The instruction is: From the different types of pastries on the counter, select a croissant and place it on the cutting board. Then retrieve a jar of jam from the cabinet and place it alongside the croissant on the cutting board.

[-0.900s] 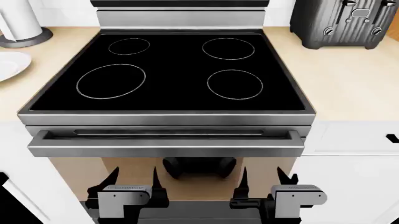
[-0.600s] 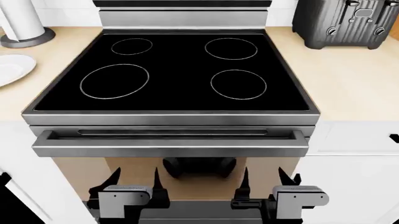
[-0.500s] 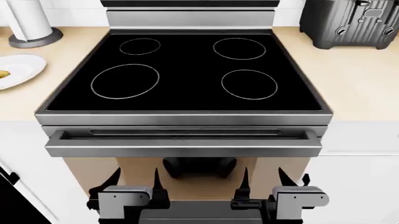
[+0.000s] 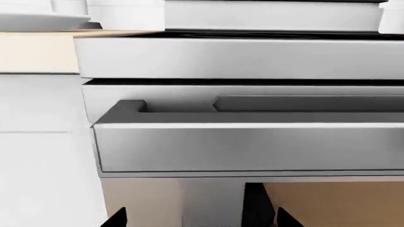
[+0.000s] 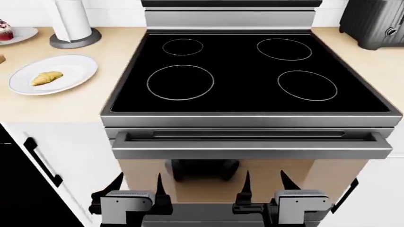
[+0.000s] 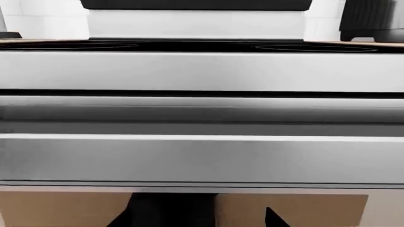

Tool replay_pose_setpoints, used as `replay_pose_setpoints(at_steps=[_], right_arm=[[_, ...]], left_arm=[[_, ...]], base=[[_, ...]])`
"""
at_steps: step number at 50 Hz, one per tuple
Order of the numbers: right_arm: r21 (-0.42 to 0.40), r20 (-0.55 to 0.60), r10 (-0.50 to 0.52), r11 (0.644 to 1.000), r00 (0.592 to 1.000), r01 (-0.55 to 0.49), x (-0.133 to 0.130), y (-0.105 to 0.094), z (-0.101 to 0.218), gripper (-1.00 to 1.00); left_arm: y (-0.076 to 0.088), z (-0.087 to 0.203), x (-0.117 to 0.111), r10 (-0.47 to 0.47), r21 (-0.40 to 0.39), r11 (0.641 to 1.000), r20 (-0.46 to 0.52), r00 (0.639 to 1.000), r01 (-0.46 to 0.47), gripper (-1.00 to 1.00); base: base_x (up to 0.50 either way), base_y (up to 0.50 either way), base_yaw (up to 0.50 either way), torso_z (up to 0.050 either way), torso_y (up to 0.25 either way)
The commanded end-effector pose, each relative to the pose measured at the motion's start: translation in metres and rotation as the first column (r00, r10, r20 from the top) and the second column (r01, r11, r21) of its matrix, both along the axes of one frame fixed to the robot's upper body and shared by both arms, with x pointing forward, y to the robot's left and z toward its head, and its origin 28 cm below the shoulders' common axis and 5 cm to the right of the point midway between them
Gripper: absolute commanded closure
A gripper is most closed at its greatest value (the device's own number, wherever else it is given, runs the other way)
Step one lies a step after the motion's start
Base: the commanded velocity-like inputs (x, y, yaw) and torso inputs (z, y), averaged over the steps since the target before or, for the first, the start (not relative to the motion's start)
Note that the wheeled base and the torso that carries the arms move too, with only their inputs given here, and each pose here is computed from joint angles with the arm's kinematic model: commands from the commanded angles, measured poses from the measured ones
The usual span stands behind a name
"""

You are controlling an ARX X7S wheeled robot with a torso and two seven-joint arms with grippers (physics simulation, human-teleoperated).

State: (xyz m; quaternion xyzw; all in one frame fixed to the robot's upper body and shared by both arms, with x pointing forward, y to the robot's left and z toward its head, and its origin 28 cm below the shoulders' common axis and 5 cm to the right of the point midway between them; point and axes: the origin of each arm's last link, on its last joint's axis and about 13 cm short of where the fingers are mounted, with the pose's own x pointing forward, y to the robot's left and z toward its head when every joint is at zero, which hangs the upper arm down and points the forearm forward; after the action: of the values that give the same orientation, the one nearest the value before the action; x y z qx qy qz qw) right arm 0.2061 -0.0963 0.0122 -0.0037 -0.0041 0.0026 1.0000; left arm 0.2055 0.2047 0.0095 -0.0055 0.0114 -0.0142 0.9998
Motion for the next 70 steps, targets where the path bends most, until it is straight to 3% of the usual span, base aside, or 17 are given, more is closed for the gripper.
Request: replay_pose_setpoints(at_steps=[1, 70], right_arm=[[-0.005, 0.001, 0.002, 1.000, 1.000, -0.002, -0.0008, 0.0005, -0.0005, -1.00], [0.010, -0.005, -0.009, 1.000, 1.000, 0.010, -0.0013, -0.0009, -0.0008, -1.00]], left_arm=[[0.0003, -0.0006, -0.0005, -0.002, 0.003, 1.000, -0.004, 1.000, 0.002, -1.00], [0.0005, -0.0012, 0.0019, 0.015, 0.003, 1.000, -0.014, 1.000, -0.015, -1.00]], base=[[0.00, 0.50, 0.00, 0.000, 0.000], [0.00, 0.50, 0.00, 0.000, 0.000]])
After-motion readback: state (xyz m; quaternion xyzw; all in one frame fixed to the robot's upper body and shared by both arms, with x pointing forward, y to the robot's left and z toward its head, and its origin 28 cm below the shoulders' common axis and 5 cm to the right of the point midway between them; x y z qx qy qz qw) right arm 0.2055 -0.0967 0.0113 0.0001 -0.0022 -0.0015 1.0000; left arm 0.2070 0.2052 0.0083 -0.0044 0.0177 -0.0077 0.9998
